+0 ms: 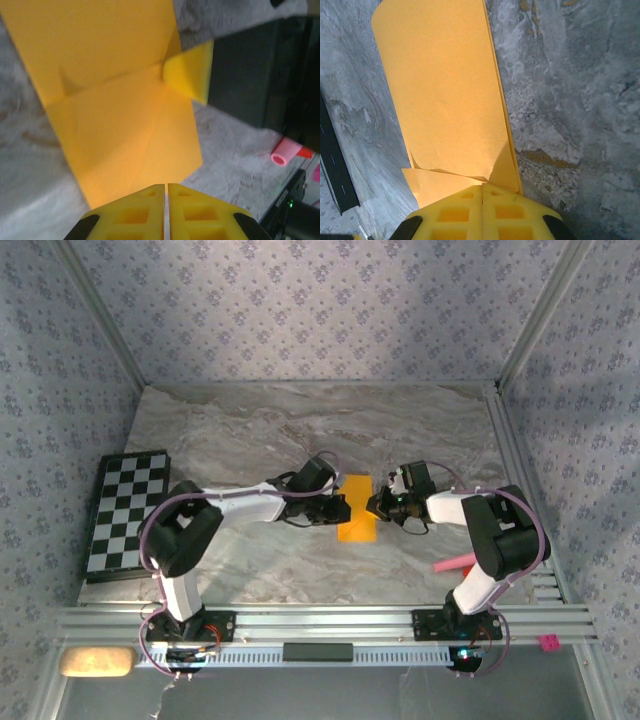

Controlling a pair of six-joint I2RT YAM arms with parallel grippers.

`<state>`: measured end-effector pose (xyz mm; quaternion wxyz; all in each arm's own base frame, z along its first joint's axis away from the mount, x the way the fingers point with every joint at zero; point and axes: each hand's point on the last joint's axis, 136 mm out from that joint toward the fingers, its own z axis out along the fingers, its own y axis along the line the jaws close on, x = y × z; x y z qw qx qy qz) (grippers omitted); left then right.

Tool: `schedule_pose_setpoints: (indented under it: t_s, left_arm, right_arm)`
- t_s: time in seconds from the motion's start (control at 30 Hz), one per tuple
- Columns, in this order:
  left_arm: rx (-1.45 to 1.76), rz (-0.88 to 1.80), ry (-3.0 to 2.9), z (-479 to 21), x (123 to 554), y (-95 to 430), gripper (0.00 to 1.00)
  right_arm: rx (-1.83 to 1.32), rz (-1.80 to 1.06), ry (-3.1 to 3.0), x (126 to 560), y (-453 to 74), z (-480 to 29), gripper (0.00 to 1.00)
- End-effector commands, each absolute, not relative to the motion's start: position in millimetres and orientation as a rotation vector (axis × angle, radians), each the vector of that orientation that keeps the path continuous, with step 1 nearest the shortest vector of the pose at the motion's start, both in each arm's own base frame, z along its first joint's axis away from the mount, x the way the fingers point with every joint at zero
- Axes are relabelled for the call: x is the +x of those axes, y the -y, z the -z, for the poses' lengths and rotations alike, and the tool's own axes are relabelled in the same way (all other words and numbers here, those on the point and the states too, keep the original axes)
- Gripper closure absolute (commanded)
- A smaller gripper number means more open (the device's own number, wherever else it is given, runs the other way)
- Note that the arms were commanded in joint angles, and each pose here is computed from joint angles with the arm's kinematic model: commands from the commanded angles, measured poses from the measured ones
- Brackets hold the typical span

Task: Fold a paper plane with a square sheet of paper (pick it up from the middle)
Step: Fold the triangle a second time at the center of the table.

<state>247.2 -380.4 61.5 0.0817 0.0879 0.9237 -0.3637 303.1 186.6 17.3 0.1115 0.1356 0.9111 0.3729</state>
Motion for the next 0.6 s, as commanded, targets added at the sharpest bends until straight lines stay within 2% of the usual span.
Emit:
schedule_pose_setpoints:
  t_s: [0.0, 0.2, 0.4, 0.57]
  left_arm:
    - [0.260, 1.040, -2.842, -39.2, 242.8, 377.4, 0.90]
    - [0.188, 0.944, -2.955, -0.6, 223.7, 357.0, 0.95]
    - [0.180, 0.894, -2.981, 9.5, 216.5, 345.3, 0.95]
    - [0.187, 0.878, -2.980, 9.4, 218.1, 344.9, 0.95]
  right_arm:
    - [0.489, -0.920, -2.840, 273.7, -165.8, 19.7, 0.97]
    - [0.429, -0.962, -2.797, 282.6, -172.8, 1.7, 0.96]
    - [0.330, -1.065, -2.680, 294.2, -190.2, -33.6, 0.96]
    - [0.220, -1.137, -2.662, 285.9, -217.5, -45.3, 0.96]
